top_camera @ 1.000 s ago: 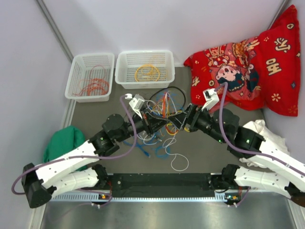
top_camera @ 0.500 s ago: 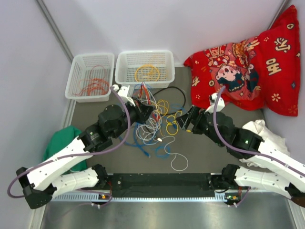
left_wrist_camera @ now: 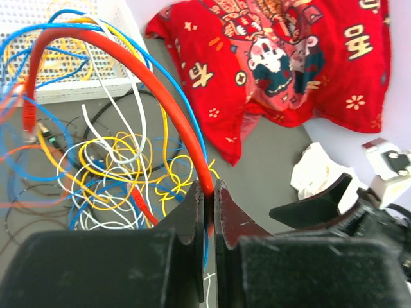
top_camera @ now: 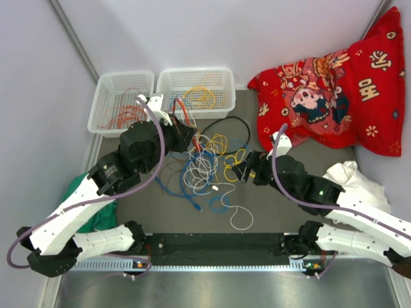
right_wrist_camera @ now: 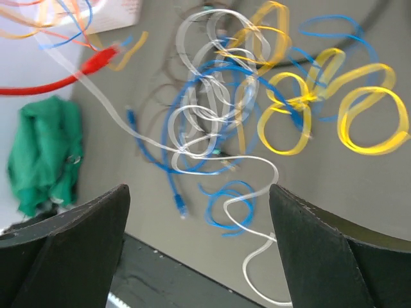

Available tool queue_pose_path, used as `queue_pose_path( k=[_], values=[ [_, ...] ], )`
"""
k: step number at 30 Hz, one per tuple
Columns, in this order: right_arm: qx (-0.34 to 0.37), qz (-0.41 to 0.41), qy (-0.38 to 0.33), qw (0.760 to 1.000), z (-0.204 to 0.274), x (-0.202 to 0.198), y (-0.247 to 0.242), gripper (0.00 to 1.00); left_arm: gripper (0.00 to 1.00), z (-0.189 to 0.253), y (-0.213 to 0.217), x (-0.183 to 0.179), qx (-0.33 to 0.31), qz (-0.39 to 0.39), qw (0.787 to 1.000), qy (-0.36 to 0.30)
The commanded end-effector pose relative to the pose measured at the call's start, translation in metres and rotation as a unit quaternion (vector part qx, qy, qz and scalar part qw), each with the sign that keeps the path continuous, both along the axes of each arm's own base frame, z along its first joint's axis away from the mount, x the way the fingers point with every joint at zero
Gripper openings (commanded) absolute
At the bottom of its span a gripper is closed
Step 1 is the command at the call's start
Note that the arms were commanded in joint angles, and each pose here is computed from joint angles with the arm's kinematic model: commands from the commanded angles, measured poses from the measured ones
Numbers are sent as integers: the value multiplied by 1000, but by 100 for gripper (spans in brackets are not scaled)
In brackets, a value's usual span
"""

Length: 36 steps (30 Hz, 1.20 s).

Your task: Untangle the cables

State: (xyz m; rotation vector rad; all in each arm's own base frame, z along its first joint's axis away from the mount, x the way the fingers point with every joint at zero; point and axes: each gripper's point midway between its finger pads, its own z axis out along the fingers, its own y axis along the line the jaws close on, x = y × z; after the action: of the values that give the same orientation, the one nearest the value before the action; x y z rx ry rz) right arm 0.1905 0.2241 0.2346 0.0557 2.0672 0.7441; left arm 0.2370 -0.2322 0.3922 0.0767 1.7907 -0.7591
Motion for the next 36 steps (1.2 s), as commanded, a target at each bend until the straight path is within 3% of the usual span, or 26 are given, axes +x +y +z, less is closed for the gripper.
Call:
queue_pose_path(
  k=[1,8,13,19,23,26,32,36],
  values=[
    [55,81,-79,992,52,-1,37,87,0,9,1,0,4,-7,1000,-6],
    [46,151,-203,966,108,-9,78,81,0,1,-16,-1,-9,-32,999,14],
    [66,122,-288,947,132,4,83,69,0,1,-22,0,-21,-36,999,24],
    [61,127,-316,938,132,10,98,61,0,1,-25,-4,-31,-44,998,33],
    [51,149,-304,940,124,12,118,60,0,0,-23,-6,-35,-44,998,35],
    [49,158,-298,940,120,13,126,54,0,0,-22,-8,-38,-46,998,36],
    [48,152,-297,941,118,18,132,29,0,-3,-19,-13,-44,-48,997,40],
    [61,148,-312,937,132,18,132,0,0,-11,-20,-14,-43,-51,997,49]
  ],
)
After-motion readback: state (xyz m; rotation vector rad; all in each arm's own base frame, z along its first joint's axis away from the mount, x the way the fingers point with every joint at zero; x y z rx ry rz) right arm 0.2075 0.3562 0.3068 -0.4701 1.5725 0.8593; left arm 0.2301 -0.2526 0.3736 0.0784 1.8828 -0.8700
